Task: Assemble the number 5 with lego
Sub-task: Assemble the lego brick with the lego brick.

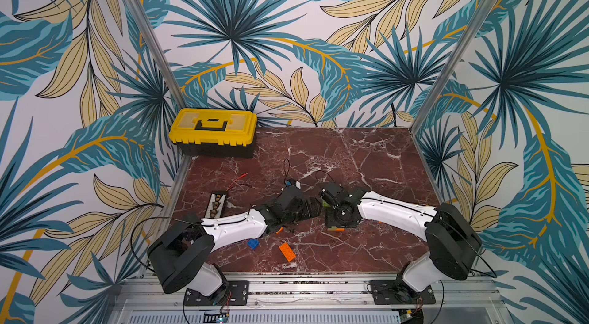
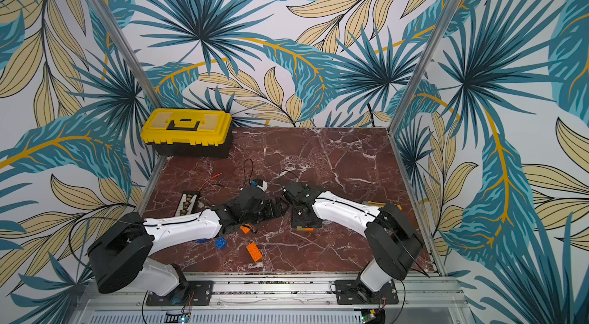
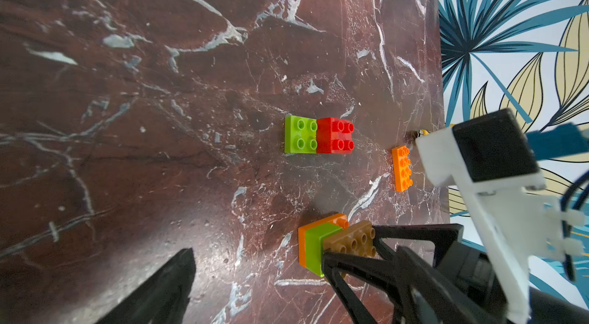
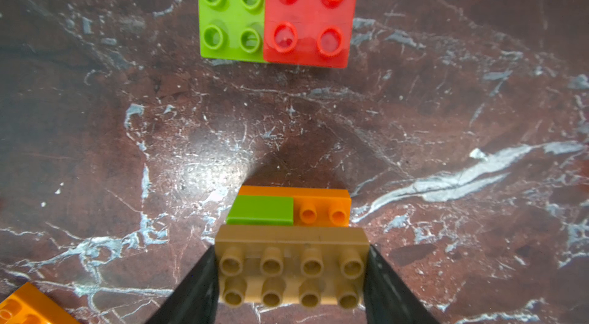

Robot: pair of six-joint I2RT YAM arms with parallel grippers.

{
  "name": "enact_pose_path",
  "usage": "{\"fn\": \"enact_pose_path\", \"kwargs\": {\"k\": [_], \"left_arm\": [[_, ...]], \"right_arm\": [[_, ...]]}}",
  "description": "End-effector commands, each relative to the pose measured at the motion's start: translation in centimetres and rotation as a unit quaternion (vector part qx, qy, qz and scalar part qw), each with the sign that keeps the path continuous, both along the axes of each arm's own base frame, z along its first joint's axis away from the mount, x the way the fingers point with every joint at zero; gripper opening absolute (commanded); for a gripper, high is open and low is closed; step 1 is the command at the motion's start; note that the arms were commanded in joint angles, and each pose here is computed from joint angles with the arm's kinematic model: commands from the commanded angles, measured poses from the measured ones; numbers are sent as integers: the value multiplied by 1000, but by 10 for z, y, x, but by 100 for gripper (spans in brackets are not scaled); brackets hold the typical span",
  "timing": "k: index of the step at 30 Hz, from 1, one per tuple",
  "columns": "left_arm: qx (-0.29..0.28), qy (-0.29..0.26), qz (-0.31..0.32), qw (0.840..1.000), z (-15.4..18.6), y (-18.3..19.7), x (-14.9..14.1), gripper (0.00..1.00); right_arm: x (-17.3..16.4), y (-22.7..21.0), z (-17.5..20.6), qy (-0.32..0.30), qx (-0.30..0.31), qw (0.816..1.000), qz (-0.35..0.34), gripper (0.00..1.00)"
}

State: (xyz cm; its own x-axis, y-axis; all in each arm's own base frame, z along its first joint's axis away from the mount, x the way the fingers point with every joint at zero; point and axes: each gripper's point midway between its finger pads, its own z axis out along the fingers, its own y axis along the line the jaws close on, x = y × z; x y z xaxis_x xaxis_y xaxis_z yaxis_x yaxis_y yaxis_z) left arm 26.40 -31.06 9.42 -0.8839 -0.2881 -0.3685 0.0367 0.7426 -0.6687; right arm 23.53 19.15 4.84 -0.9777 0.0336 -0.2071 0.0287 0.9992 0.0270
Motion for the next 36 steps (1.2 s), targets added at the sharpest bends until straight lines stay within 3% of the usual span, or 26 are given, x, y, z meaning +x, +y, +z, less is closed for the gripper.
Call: {"fn": "enact_pose_path", "kwargs": {"k": [1, 15, 29, 36], "left_arm": [[-1, 8, -4, 1000, -7, 0, -3, 100], [-1, 13, -6, 1000, -9, -3, -3, 100], [2, 15, -1, 1000, -11, 0, -3, 100], [4, 15, -1, 1000, -11, 0, -3, 100]], "right_arm": [[-14, -20, -15, 25, -44, 999, -8, 56], [-24, -26, -31, 53, -59, 997, -6, 56], [-37, -42, -47, 92, -113, 989, -6, 56], [-39, -38, -53, 92, -96, 991, -13, 56]]}}
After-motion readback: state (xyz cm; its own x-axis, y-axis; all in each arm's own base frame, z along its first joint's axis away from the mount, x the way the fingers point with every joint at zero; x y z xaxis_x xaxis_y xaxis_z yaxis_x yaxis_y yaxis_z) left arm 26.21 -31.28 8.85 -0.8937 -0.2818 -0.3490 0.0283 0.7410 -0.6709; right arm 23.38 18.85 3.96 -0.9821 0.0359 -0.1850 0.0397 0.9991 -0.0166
